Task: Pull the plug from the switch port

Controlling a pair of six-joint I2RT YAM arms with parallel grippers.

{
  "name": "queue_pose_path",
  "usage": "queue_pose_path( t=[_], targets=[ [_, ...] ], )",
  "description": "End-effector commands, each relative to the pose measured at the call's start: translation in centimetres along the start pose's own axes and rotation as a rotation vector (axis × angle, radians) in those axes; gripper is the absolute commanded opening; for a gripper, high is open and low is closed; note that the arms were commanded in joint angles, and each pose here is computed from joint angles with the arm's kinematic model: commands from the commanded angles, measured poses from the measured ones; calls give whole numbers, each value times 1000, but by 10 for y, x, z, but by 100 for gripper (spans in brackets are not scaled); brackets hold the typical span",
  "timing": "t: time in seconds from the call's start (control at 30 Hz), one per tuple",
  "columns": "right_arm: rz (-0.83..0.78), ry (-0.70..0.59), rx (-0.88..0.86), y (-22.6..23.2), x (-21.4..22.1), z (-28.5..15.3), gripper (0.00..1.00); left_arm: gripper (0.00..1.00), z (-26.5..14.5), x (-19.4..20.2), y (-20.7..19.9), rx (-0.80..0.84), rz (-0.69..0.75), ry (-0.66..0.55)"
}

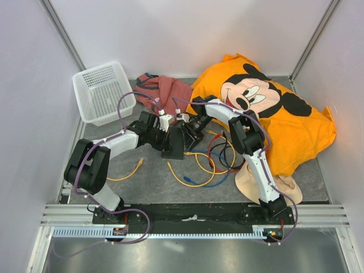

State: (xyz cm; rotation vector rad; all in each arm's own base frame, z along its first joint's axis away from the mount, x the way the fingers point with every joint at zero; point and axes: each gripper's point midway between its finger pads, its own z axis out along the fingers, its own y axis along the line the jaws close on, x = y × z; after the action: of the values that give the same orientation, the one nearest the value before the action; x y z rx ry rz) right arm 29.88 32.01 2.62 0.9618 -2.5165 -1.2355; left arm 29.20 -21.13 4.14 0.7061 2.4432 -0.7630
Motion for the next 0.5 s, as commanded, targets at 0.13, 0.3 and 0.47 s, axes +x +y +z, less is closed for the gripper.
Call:
queue_pose_path(
  t=[0.13, 0.3, 0.47],
  targets=[
    [-91, -49, 129, -32, -25, 10, 46, 10, 3, 16, 9, -33, 26, 56],
    [-88, -37, 134, -37, -22, 14, 44, 10, 3, 17, 11, -38, 29, 61],
    [-101, -30, 113, -33, -19, 14, 38, 10, 5, 16, 11, -36, 28, 63]
  ],
)
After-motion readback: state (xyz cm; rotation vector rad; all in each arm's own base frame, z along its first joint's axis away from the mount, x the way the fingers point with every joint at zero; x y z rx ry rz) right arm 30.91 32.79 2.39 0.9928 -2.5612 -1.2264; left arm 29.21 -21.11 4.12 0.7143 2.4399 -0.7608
